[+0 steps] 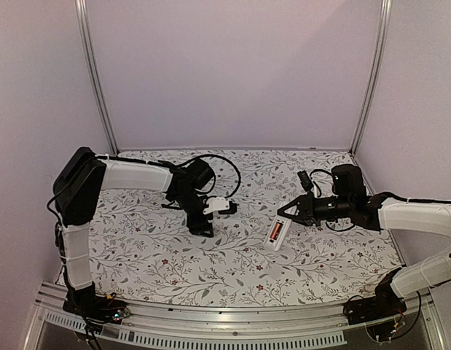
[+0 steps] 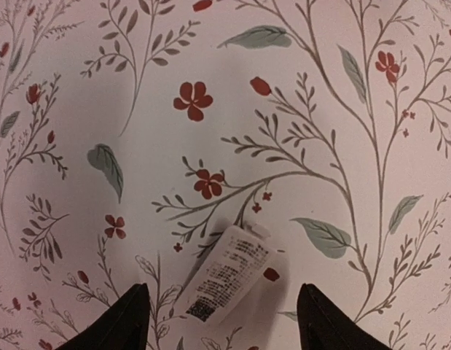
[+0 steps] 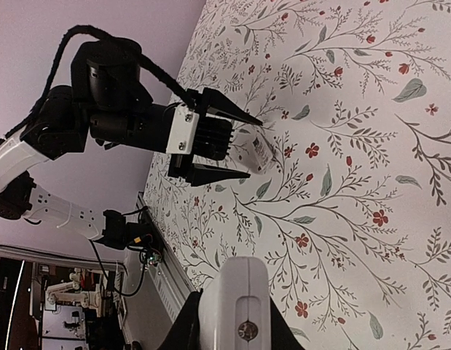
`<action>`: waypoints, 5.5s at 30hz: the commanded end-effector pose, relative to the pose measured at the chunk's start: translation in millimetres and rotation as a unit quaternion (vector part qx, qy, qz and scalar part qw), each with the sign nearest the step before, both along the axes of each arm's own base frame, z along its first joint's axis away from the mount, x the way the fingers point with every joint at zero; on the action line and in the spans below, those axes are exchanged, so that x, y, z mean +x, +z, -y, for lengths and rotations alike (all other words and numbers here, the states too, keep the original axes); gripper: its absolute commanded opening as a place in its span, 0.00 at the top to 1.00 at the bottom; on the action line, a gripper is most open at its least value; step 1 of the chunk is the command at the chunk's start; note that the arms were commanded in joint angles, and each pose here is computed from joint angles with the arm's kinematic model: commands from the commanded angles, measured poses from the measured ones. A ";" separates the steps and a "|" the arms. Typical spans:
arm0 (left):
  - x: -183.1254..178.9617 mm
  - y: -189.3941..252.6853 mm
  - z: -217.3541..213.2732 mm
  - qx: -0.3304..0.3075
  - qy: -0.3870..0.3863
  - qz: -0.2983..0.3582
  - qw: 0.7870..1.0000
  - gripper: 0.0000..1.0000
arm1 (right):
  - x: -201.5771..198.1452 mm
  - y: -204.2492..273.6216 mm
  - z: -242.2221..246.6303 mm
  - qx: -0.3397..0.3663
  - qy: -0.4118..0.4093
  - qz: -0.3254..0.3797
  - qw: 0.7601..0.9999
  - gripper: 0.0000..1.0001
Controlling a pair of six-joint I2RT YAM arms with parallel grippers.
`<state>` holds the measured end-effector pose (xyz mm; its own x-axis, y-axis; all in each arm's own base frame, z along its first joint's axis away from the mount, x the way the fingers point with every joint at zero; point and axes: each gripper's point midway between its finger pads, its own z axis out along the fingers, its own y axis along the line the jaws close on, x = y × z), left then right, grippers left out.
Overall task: Load the batteries into the remote control
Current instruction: Pick up the battery cover from the center of the board, then place the battery cover at the center of the board, then pick up the battery cover from the center of the board.
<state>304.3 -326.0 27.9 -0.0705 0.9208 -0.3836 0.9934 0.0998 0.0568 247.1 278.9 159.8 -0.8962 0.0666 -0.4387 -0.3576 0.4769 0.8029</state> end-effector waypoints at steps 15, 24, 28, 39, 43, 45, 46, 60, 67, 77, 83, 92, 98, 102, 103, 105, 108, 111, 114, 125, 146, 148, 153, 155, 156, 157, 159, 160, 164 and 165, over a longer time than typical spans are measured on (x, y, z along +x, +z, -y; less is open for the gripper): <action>-13.2 -38.4 8.1 0.057 -0.086 -0.019 0.994 0.59 | 1.4 -0.8 9.9 0.006 0.001 0.003 1.000 1.00; -16.7 -35.7 18.3 0.056 -0.068 -0.026 0.996 0.75 | 3.5 -3.4 16.7 0.006 -0.006 0.000 1.000 1.00; -10.3 -7.8 32.1 0.009 -0.028 0.000 1.000 0.79 | 3.6 -3.6 16.6 0.006 -0.005 0.000 1.000 1.00; 16.3 152.5 64.9 -0.240 0.256 0.107 0.930 0.89 | 15.8 8.3 11.9 0.020 -0.025 0.010 0.999 1.00; -8.3 210.1 77.6 -0.356 0.308 0.105 0.876 0.84 | 20.0 18.8 5.0 0.028 -0.034 0.021 0.999 1.00; -17.3 224.2 84.0 -0.383 0.328 0.089 0.859 0.84 | 21.6 24.4 -0.6 0.035 -0.033 0.026 0.998 1.00; -22.7 229.1 88.2 -0.392 0.335 0.083 0.853 0.85 | 22.4 26.2 -3.2 0.038 -0.034 0.026 0.998 1.00; -57.8 230.9 130.2 -0.412 0.351 0.071 0.838 0.87 | 21.1 50.8 -23.4 0.074 -0.031 0.029 0.996 1.00; -60.7 222.3 135.1 -0.404 0.354 0.074 0.840 0.87 | 21.2 52.6 -24.3 0.077 -0.029 0.028 0.996 1.00; -101.9 165.5 96.7 -0.233 0.081 0.074 0.966 0.83 | -4.2 23.1 -23.1 0.044 0.025 -0.013 0.999 1.00; -117.3 90.9 62.6 -0.099 -0.030 0.032 0.994 0.82 | -6.7 10.2 -6.9 0.026 0.016 -0.012 0.999 1.00; -91.8 19.2 78.2 -0.016 -0.071 0.032 0.997 0.80 | -6.5 1.6 2.6 0.014 0.011 -0.017 1.000 1.00; -86.3 7.9 86.1 -0.014 -0.090 0.027 0.995 0.69 | -6.6 -6.5 6.0 0.006 0.010 -0.022 1.000 1.00; -87.8 -1.9 87.2 -0.007 -0.099 0.019 0.995 0.65 | -4.8 -10.1 5.8 0.001 0.011 -0.023 1.000 1.00; -88.3 -5.2 86.3 -0.003 -0.101 0.017 0.995 0.65 | -4.0 -11.3 6.0 -0.001 0.011 -0.024 1.000 1.00; -88.2 -11.3 83.9 0.007 -0.103 0.016 0.995 0.64 | -3.2 -13.5 6.6 -0.003 0.011 -0.025 1.000 1.00; -85.1 -11.3 81.1 0.014 -0.093 0.024 0.995 0.61 | -0.8 -17.3 11.0 -0.011 0.002 -0.031 0.999 1.00; -77.9 15.2 83.8 -0.012 -0.049 0.047 0.998 0.52 | 2.9 -23.8 17.6 -0.028 -0.008 -0.032 0.999 1.00; -80.0 62.5 85.2 -0.083 0.004 0.087 0.993 0.28 | 10.0 -27.0 17.4 -0.048 -0.006 -0.023 0.999 1.00; -129.8 86.4 63.3 -0.250 0.294 -0.134 0.913 0.00 | 23.5 -26.3 7.4 -0.056 0.011 -0.020 0.998 1.00; -144.9 -2.2 84.6 -0.200 0.452 -0.237 0.836 0.00 | 20.3 -28.3 11.8 -0.066 0.009 -0.022 0.998 1.00; -134.7 -10.4 78.0 -0.190 0.471 -0.227 0.831 0.01 | 20.2 -28.9 13.5 -0.067 0.008 -0.022 0.997 1.00; -106.9 -24.7 66.3 -0.174 0.507 -0.197 0.821 0.01 | 21.1 -32.1 18.2 -0.070 0.003 -0.025 0.997 1.00; -98.4 -33.1 60.4 -0.155 0.520 -0.190 0.818 0.00 | 21.9 -32.8 18.9 -0.070 0.003 -0.024 0.997 1.00; -93.0 -34.4 60.3 -0.153 0.524 -0.184 0.817 0.01 | 22.3 -33.1 19.1 -0.070 0.003 -0.025 0.997 1.00; -87.7 -36.5 60.4 -0.150 0.527 -0.177 0.817 0.01 | 22.8 -33.9 19.3 -0.071 0.003 -0.025 0.997 1.00; -78.7 -39.2 63.4 -0.147 0.526 -0.169 0.820 0.01 | 23.1 -34.2 19.7 -0.071 0.003 -0.025 0.997 1.00; -74.9 -40.7 65.8 -0.145 0.525 -0.167 0.822 0.01 | 23.5 -34.9 20.3 -0.071 0.002 -0.026 0.997 1.00; -57.1 -42.2 82.1 -0.147 0.508 -0.158 0.834 0.00 | 24.5 -35.9 22.0 -0.071 0.002 -0.028 0.997 1.00; -54.2 -43.3 86.3 -0.146 0.499 -0.156 0.840 0.00 | 24.6 -36.0 22.2 -0.071 0.002 -0.028 0.997 1.00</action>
